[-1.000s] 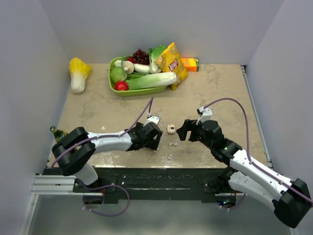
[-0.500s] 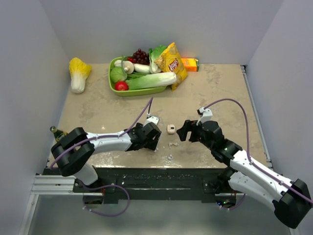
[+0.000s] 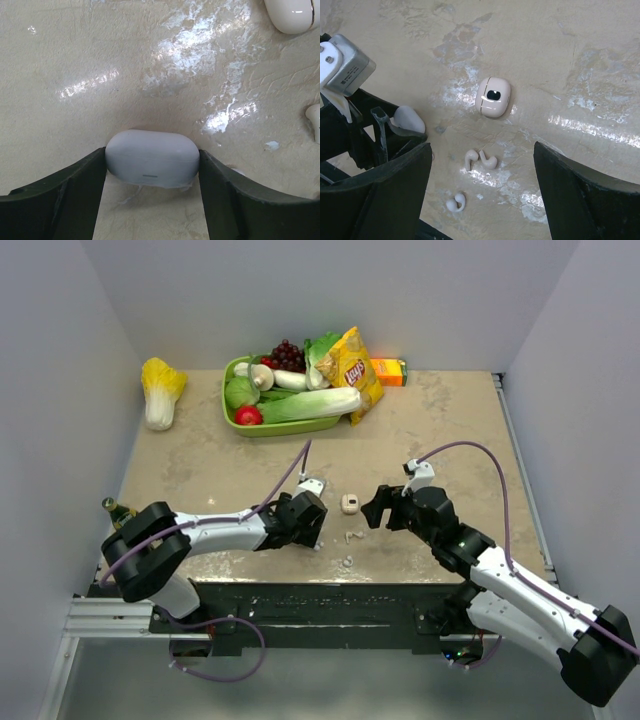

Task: Insert the wireless bluetooth earbuds into the charging case
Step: Pick up the charging case at the center of the board.

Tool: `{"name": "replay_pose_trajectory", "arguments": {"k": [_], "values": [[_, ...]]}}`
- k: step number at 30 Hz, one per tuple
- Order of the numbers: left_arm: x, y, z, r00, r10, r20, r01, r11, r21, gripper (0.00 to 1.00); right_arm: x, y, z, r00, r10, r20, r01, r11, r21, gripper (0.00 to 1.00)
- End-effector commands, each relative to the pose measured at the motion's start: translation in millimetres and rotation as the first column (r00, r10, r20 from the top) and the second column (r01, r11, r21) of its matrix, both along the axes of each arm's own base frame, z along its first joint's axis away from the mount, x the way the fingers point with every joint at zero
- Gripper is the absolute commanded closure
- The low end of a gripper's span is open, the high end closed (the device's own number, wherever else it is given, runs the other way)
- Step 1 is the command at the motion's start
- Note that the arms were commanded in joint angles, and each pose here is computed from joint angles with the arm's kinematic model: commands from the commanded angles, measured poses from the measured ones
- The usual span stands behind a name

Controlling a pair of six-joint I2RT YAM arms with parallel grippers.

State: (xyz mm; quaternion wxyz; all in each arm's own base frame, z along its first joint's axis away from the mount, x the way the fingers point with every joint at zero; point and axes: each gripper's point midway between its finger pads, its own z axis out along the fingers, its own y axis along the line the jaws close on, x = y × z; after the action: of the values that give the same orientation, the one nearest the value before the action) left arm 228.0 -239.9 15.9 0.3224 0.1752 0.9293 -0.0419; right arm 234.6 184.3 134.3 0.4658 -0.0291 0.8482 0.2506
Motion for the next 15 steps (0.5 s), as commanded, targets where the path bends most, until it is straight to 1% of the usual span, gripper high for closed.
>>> {"name": "replay_pose_trajectory", "arguments": {"k": [1,2,3,5,6,7,8,9,10,11,12,13,14,15], "values": [[-12,18,-6,1.000,-0.007,-0.007,0.007,0.999,0.037,1.00,1,7,17,0.999,0.020,0.030,-0.022,0.999,0.045,0.15],[-7,13,0,1.000,-0.012,0.020,0.012,1.000,0.008,1.00,2,8,20,0.999,0.021,0.035,-0.023,0.999,0.046,0.15],[2,1,17,0.997,-0.008,0.082,0.014,0.998,-0.065,1.00,4,9,27,0.999,0.023,0.041,-0.025,0.998,0.050,0.15],[9,-5,33,0.988,-0.012,0.153,0.032,0.991,-0.128,1.00,6,11,31,0.999,0.033,0.044,-0.034,0.999,0.040,0.15],[21,-20,66,0.967,0.013,0.253,0.052,0.967,-0.251,1.00,7,13,39,0.998,0.037,0.054,-0.039,0.998,0.043,0.15],[20,-17,68,0.958,0.018,0.287,0.064,0.960,-0.274,1.00,9,14,40,0.998,0.041,0.056,-0.043,0.998,0.034,0.15],[23,-19,81,0.943,0.031,0.333,0.082,0.944,-0.320,1.00,10,15,44,0.997,0.045,0.061,-0.047,0.998,0.031,0.15],[30,-29,122,0.894,0.062,0.443,0.147,0.894,-0.422,1.00,13,17,51,0.997,0.044,0.070,-0.047,0.998,0.034,0.15],[24,-28,123,0.880,0.040,0.474,0.197,0.876,-0.441,1.00,14,17,53,0.997,0.042,0.071,-0.044,0.998,0.033,0.15],[22,-31,136,0.854,0.039,0.520,0.246,0.849,-0.468,1.00,16,20,59,0.996,0.047,0.073,-0.050,0.998,0.037,0.15],[23,-34,175,0.777,0.067,0.626,0.337,0.795,-0.504,1.00,16,21,61,0.996,0.052,0.068,-0.055,0.998,0.039,0.15],[17,-32,173,0.752,0.049,0.657,0.378,0.784,-0.492,1.00,15,24,63,0.995,0.068,0.069,-0.071,0.997,0.040,0.15],[11,-36,181,0.720,0.029,0.693,0.442,0.751,-0.490,1.00,15,29,69,0.994,0.086,0.072,-0.090,0.995,0.049,0.15],[7,-35,208,0.652,0.076,0.754,0.503,0.701,-0.505,1.00,14,30,72,0.993,0.093,0.068,-0.097,0.994,0.049,0.15]]}}
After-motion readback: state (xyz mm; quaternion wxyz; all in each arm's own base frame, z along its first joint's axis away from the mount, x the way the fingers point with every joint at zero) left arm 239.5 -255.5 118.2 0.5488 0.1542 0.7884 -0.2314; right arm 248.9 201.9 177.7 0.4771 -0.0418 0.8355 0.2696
